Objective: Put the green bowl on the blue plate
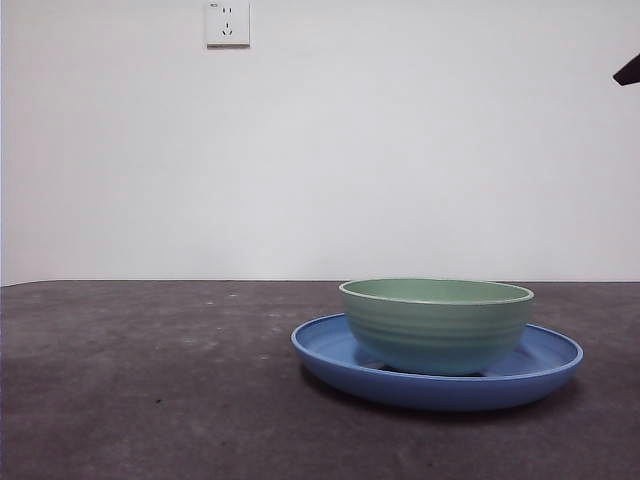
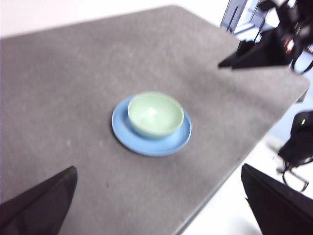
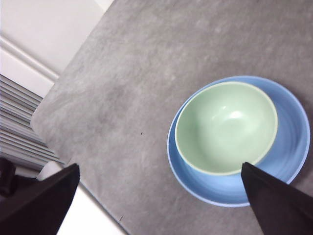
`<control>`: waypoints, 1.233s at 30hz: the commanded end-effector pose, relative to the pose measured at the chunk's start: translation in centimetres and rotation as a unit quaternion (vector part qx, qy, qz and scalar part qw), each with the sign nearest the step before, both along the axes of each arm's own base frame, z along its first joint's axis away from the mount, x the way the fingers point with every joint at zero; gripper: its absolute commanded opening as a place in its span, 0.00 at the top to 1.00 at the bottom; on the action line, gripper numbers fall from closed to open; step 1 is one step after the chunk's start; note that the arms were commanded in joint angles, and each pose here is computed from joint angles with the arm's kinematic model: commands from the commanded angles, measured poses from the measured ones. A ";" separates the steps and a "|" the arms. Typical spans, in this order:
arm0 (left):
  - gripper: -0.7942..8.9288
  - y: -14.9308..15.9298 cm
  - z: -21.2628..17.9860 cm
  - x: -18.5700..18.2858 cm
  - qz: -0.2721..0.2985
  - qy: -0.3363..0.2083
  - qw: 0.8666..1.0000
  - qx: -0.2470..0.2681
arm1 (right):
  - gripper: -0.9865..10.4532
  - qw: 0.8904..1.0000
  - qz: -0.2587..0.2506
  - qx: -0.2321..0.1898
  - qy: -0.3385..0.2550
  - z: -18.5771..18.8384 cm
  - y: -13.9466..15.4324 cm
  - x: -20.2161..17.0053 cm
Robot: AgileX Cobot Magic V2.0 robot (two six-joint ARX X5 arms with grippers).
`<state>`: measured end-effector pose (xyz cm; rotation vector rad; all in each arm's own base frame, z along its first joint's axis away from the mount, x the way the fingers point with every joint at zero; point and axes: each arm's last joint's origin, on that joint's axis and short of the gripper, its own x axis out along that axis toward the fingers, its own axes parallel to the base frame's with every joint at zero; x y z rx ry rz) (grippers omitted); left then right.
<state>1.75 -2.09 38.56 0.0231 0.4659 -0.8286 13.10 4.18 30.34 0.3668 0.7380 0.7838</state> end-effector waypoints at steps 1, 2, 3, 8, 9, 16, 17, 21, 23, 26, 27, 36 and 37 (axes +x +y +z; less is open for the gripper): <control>0.32 0.0 -1.5 0.0 -0.002 0.006 1.000 0.005 | 0.39 1.000 0.014 0.005 -0.008 0.5 0.1 -0.1; 0.32 -0.1 -2.2 0.2 -0.002 0.012 1.000 0.010 | 0.39 1.000 0.014 0.005 -0.008 0.5 0.1 -0.1; 0.32 -0.3 -2.7 0.3 -0.002 0.016 1.000 0.013 | 0.39 1.000 0.014 0.005 -0.008 0.5 0.1 -0.1; 0.32 -1.0 -5.0 1.2 -0.002 0.046 0.998 0.038 | 0.39 1.000 0.013 0.004 -0.004 0.5 0.1 -0.1; 0.32 -1.0 -5.1 1.2 -0.002 0.048 0.998 0.039 | 0.39 1.000 0.011 0.003 0.000 0.4 0.1 -0.1; 0.32 -1.2 -4.8 1.4 -0.006 0.025 0.999 0.030 | 0.39 0.996 -0.056 -0.017 0.061 -0.3 -0.2 0.1; 0.32 -1.2 -4.8 1.5 -0.007 0.021 0.999 0.030 | 0.39 0.995 -0.068 -0.020 0.074 -0.5 -0.2 0.2; 0.32 -1.2 -4.7 1.5 -0.009 0.015 0.999 0.032 | 0.40 0.990 -0.080 -0.029 0.110 -1.1 -0.2 0.9; 0.32 -1.2 -4.7 1.5 -0.009 0.015 0.999 0.032 | 0.42 0.987 -0.088 -0.037 0.128 -1.6 -0.3 1.5; 0.32 -1.2 -4.7 1.5 -0.010 0.014 0.999 0.033 | 0.44 0.982 -0.095 -0.045 0.154 -2.4 -0.4 2.7; 0.32 -1.2 -4.7 1.5 -0.010 0.014 0.999 0.033 | 0.44 0.981 -0.097 -0.048 0.162 -2.7 -0.5 3.1; 0.32 -1.2 -4.7 1.5 -0.010 0.014 0.999 0.033 | 0.52 0.967 -0.119 -0.065 0.214 -6.2 -1.5 7.8; 0.32 -1.2 -4.7 1.5 -0.010 0.014 0.999 0.033 | 0.54 0.966 -0.121 -0.066 0.217 -6.6 -1.7 8.3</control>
